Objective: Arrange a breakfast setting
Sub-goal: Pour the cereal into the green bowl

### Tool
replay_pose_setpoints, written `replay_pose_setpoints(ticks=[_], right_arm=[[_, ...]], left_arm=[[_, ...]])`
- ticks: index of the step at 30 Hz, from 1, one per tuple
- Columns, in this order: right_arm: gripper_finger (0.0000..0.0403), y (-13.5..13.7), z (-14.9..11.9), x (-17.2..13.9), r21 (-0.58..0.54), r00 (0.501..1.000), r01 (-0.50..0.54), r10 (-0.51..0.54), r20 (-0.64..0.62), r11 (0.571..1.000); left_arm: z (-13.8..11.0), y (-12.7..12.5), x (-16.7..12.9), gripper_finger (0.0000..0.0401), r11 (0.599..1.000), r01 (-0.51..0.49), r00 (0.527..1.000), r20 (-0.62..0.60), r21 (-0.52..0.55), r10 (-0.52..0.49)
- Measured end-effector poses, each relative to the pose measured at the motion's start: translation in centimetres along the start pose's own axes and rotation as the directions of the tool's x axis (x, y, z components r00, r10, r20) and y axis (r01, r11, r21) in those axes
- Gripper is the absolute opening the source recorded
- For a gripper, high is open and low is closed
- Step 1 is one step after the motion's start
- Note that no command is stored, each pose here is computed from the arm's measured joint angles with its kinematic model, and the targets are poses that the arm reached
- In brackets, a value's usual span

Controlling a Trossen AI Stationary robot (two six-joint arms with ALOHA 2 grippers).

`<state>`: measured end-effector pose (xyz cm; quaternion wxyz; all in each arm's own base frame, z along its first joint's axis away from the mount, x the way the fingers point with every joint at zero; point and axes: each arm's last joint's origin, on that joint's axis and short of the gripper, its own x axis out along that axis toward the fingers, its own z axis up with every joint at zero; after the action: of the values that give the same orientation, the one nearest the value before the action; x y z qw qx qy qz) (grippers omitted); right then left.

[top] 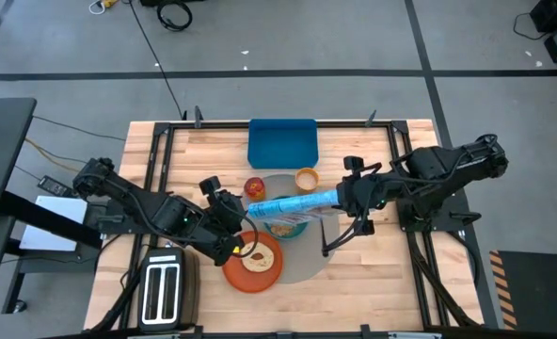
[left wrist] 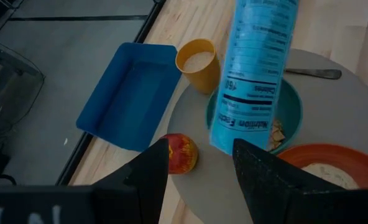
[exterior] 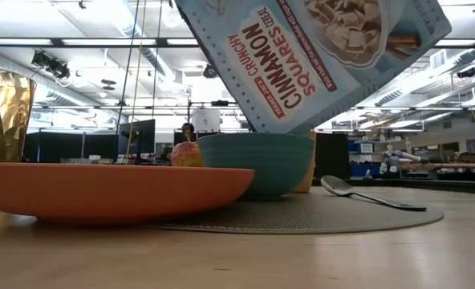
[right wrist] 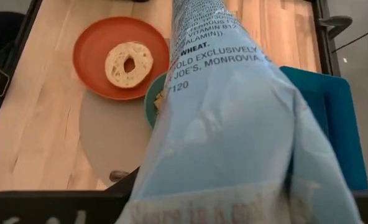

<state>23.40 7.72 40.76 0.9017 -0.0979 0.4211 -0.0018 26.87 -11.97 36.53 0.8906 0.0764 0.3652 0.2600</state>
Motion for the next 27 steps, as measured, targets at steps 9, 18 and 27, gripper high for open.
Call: replay_pose_setpoints(ticks=[9,18,27], right_arm=[[0.0132,-0.20,-0.42,-0.41,0.019,1.000,0.010,-0.010,-0.019,1.000],[0.0132,-0.12,-0.26,-0.42,0.008,1.000,-0.008,0.008,-0.004,1.000],[0.0132,-0.08,-0.19,-0.27,0.028,1.000,0.022,-0.022,-0.003,0.999]], left_arm=[[-0.01,0.01,0.00,0.0188,1.000,0.000,1.000,-0.001,0.000,0.000],[-0.01,0.00,0.00,0.0188,1.000,0.000,1.000,-0.001,0.000,0.000],[-0.01,0.00,0.00,0.0188,1.000,0.000,1.000,-0.001,0.000,0.000]])
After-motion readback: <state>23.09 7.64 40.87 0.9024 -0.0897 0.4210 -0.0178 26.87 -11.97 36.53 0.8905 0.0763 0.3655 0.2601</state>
